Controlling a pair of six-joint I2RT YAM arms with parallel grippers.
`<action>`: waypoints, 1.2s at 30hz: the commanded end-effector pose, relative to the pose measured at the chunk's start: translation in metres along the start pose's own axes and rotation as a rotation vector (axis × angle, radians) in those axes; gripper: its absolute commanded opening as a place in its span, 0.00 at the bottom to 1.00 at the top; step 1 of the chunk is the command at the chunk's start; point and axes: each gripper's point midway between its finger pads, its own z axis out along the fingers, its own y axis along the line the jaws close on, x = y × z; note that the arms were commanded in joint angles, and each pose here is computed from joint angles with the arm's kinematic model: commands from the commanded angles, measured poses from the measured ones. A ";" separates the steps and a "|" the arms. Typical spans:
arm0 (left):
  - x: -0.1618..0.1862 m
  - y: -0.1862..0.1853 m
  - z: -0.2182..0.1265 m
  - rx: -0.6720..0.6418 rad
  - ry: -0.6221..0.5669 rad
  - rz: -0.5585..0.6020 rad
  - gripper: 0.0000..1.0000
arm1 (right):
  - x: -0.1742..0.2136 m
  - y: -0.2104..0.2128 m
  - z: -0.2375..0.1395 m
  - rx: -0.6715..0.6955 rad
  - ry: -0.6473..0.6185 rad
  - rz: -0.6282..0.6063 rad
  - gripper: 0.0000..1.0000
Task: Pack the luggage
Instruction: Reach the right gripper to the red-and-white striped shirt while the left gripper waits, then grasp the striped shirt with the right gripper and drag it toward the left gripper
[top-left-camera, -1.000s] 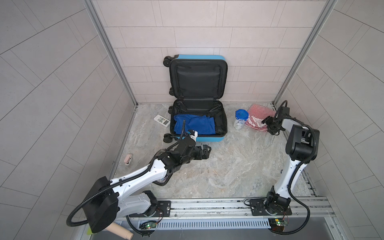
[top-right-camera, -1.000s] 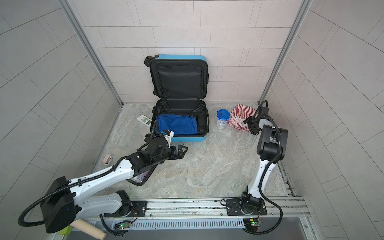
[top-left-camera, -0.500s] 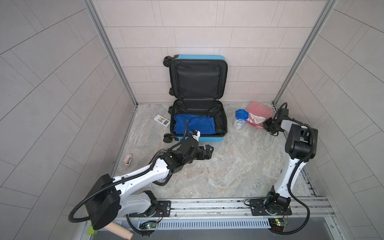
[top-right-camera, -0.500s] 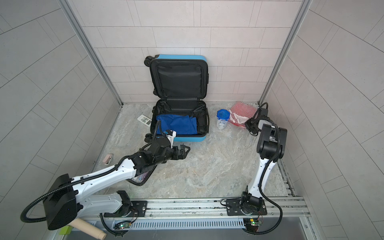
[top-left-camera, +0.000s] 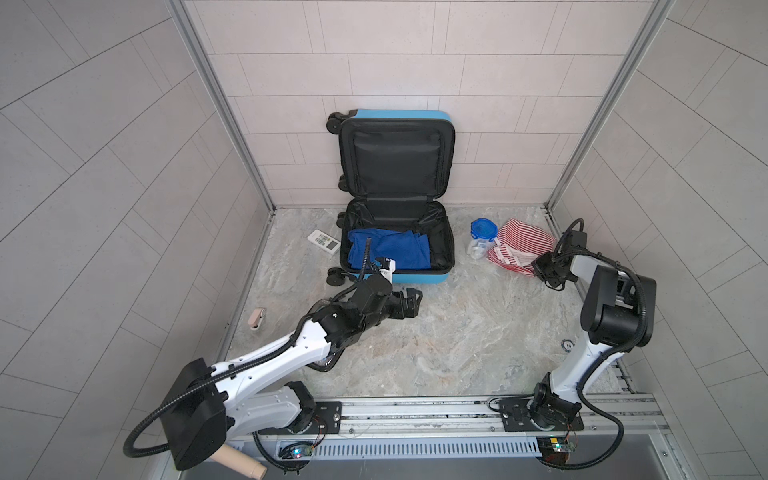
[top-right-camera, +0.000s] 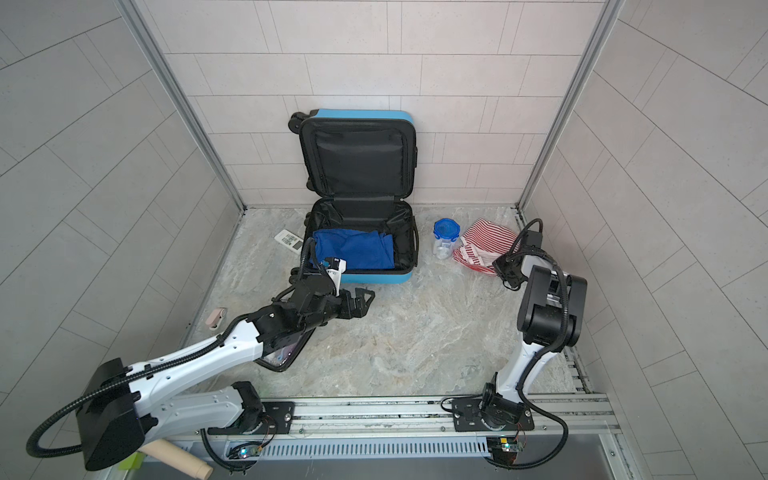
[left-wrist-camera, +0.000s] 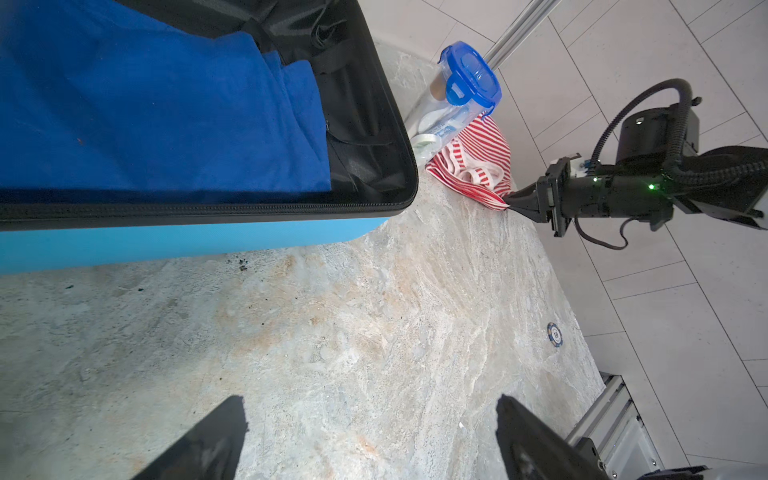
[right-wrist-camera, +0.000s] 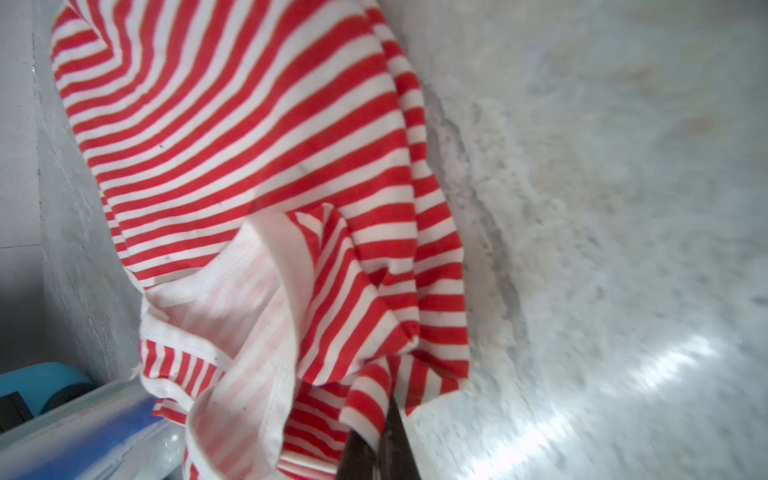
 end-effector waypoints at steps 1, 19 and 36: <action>-0.017 -0.005 -0.011 -0.008 -0.050 0.020 0.98 | 0.006 -0.008 -0.024 0.033 -0.019 -0.036 0.00; -0.019 -0.007 0.003 -0.012 -0.037 -0.005 0.98 | 0.152 -0.007 -0.052 -0.009 0.148 -0.205 0.00; -0.011 0.033 0.008 -0.090 -0.030 -0.134 0.98 | 0.269 0.028 -0.079 -0.101 0.168 -0.343 0.00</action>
